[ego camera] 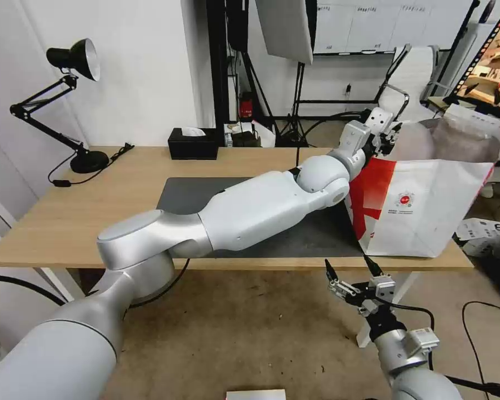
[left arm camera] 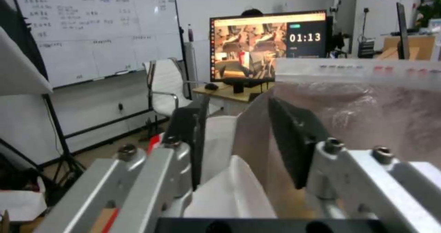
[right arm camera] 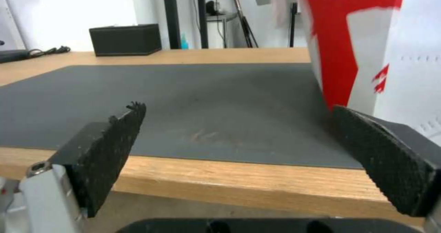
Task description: Pick up the trash from the table and place it into the takeout bag.
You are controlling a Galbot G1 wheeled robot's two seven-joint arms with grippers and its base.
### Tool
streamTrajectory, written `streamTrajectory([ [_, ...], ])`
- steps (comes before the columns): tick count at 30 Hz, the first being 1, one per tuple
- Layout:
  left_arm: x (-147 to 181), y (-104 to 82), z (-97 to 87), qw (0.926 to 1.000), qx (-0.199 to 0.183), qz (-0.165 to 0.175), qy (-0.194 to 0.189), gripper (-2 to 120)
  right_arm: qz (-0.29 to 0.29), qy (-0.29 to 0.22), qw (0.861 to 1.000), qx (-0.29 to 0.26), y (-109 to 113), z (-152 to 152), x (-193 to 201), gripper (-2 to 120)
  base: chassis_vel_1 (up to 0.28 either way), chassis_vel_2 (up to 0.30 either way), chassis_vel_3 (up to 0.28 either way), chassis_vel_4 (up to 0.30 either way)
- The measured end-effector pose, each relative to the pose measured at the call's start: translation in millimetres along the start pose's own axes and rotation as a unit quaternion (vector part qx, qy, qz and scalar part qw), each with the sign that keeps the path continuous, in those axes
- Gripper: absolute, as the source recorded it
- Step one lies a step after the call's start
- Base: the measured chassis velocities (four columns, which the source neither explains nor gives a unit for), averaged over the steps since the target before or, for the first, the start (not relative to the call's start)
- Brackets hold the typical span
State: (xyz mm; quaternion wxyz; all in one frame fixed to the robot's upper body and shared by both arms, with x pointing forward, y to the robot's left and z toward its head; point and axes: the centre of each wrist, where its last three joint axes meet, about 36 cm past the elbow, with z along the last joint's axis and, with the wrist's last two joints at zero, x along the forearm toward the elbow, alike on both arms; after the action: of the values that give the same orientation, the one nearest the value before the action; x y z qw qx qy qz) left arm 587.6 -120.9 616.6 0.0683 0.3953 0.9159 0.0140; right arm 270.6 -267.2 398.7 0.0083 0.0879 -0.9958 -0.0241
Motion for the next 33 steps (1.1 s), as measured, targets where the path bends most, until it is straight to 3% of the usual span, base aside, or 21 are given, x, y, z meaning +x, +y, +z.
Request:
streamTrajectory([
  [3,4,-0.6,-8.5,0.9999,0.009,-0.004,-0.01,60,0.0,0.0,1.0,0.0,0,0,0,100,0.0,0.0,0.0,0.0],
  [8,21,4.4,-17.8,0.9997,0.014,-0.014,-0.013,74,0.0,0.0,1.0,0.0,0,0,0,100,0.0,0.0,0.0,0.0],
  [10,55,19.1,-16.8,0.9996,0.016,-0.023,-0.006,85,0.0,0.0,1.0,0.0,0,0,0,100,0.0,0.0,0.0,0.0],
  [12,63,22.5,-14.8,0.9995,0.017,-0.025,-0.006,88,0.0,0.0,1.0,0.0,0,0,0,100,0.0,0.0,0.0,0.0],
  [15,104,35.3,-4.6,0.9987,0.034,-0.037,-0.009,99,0.0,0.0,1.0,0.0,0,0,0,100,0.0,0.0,0.0,0.0],
  [20,172,53.0,18.8,0.9952,0.058,-0.078,-0.01,100,0.0,0.0,1.0,0.0,0,0,0,100,0.0,0.0,0.0,0.0],
  [21,172,53.0,18.8,0.9952,0.058,-0.078,-0.01,100,0.0,0.0,1.0,0.0,0,0,0,100,0.0,0.0,0.0,0.0],
  [26,243,74.7,22.6,0.9901,0.045,-0.127,-0.04,100,0.0,0.0,1.0,0.0,0,0,0,100,0.0,0.0,0.0,0.0],
  [27,243,74.7,22.6,0.9901,0.045,-0.127,-0.04,100,0.0,0.0,1.0,0.0,0,0,0,100,0.0,0.0,0.0,0.0],
  [30,289,80.9,29.2,0.9848,0.036,-0.163,-0.046,100,0.0,0.0,1.0,0.0,0,0,0,100,0.0,0.0,0.0,0.0],
  [33,313,84.2,34.0,0.9814,0.023,-0.185,-0.045,100,0.0,0.0,1.0,0.0,0,0,0,100,0.0,0.0,0.0,0.0],
])
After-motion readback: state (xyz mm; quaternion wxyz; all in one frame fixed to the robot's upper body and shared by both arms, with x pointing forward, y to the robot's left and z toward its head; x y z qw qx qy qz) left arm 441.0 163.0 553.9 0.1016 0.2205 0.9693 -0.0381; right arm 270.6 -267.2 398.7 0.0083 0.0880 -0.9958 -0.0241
